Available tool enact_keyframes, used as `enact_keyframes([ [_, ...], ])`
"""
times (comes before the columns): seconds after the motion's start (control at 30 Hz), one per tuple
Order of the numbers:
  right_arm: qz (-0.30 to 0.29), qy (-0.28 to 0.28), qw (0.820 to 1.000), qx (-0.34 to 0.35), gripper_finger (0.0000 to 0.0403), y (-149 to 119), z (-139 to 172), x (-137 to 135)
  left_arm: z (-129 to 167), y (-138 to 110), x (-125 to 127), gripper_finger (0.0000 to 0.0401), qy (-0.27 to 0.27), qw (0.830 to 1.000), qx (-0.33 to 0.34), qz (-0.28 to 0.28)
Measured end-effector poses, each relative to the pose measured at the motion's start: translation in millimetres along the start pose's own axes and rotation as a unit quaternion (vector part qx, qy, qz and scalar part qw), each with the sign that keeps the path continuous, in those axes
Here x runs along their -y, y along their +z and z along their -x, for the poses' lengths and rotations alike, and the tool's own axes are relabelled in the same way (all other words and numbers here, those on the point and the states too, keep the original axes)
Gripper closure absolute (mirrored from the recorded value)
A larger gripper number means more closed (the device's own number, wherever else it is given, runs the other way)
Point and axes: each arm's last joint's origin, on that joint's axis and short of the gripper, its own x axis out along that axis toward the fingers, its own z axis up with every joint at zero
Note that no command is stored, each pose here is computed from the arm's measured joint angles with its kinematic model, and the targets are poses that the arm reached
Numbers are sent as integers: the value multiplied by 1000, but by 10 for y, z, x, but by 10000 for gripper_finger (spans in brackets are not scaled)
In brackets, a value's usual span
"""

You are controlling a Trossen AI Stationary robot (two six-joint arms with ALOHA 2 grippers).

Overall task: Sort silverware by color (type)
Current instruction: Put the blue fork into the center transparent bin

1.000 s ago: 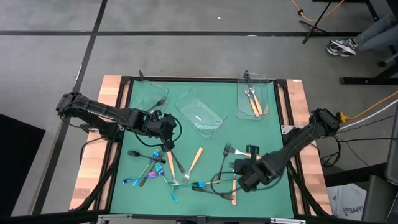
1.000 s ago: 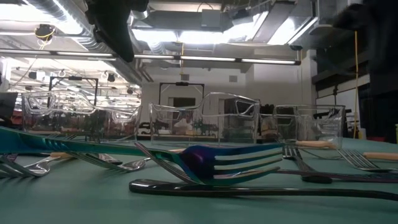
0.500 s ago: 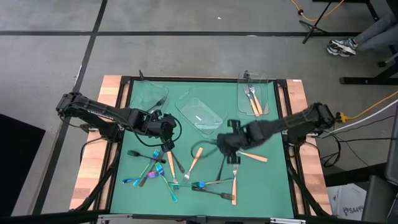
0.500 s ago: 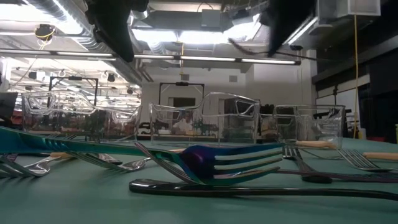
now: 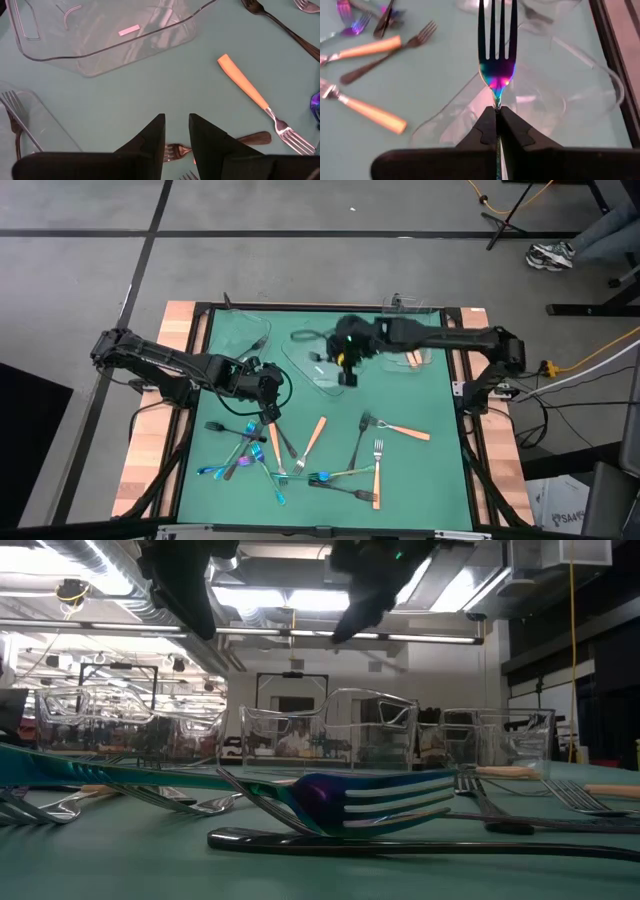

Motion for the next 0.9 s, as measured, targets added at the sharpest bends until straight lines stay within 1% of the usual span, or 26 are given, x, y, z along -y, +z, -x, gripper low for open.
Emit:
enact_keyframes([
  [0.13, -16, 16, 1000, 15, 402, -31, -218, 266, 0, 0, 0, 320, 0, 1000, 0, 0],
  [0.33, -40, 16, 999, -15, 402, -176, -600, 483, 0, 0, 0, 320, 0, 1000, 0, 0],
  [0.47, -48, 18, 998, -39, 402, -283, -859, 539, 0, 0, 0, 320, 0, 1000, 0, 0],
  [0.73, -55, 28, 995, -80, 402, -500, -1335, 557, 0, -1, 0, 320, 0, 1000, 0, 0],
  [0.9, -51, 19, 994, -90, 402, -565, -1480, 568, 0, 0, 0, 320, 0, 1000, 0, 0],
])
